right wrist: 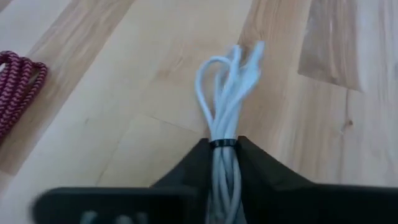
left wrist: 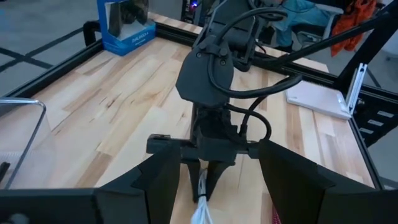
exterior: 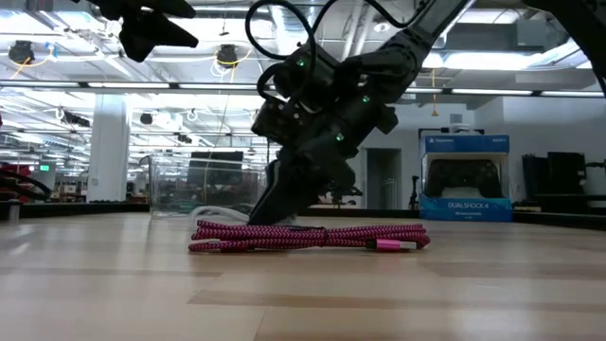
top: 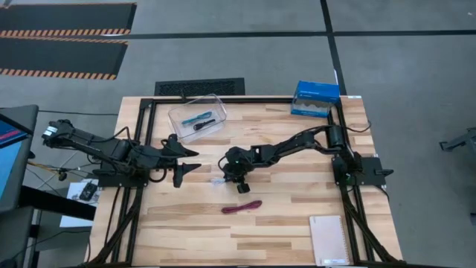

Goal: Pick and place USB-C Cables
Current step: Put the white charger cable into the transparent bin

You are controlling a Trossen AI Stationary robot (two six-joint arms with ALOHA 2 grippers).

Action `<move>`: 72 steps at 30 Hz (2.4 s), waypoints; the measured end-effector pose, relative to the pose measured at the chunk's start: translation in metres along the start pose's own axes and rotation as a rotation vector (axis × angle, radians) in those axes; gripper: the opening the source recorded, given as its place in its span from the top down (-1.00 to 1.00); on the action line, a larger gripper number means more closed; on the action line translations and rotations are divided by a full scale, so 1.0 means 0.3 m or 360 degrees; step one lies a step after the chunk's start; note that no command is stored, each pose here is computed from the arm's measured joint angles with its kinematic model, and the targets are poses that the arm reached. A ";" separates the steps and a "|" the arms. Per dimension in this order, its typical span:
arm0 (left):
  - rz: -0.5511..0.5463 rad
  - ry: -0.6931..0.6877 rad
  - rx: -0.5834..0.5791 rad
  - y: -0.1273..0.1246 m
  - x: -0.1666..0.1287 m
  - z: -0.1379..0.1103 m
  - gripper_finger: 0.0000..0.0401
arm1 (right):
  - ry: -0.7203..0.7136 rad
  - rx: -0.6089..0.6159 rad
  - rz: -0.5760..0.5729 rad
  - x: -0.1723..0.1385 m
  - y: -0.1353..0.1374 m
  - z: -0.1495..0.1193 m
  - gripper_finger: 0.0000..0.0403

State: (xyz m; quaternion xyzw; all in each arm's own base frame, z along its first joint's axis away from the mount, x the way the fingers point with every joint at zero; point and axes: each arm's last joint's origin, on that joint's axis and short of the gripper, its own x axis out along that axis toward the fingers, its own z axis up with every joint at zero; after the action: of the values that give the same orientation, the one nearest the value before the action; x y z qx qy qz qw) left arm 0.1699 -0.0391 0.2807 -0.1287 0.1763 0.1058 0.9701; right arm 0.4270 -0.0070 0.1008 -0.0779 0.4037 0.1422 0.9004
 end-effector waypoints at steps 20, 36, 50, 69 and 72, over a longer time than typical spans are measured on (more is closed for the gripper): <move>0.0070 -0.0033 -0.0010 0.004 0.000 0.002 -0.03 | -0.0455 0.0050 -0.0160 -0.218 -0.024 0.147 0.84; 0.0199 -0.0160 0.0001 0.008 -0.001 0.020 -0.02 | -0.1223 0.0171 -0.0580 -0.758 0.053 -0.049 0.83; 0.0132 -0.0420 0.0109 -0.012 -0.010 0.080 -0.02 | -0.1873 0.0218 -0.0870 -0.803 0.206 -0.248 0.79; -0.0002 -0.0845 0.0351 0.004 0.271 0.153 -0.02 | -0.1949 0.0240 -0.0846 -0.787 0.203 -0.243 0.78; -0.0080 -0.0871 0.0293 0.050 0.340 0.150 -0.02 | -0.1952 0.0238 -0.0841 -0.788 0.203 -0.242 0.77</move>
State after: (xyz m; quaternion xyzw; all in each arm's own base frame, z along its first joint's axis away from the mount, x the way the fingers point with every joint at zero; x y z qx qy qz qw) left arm 0.2737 0.0042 0.2805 -0.0111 -0.0864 0.0960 0.9916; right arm 0.2066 -0.0134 0.2282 -0.0166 -0.2048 -0.0928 0.9742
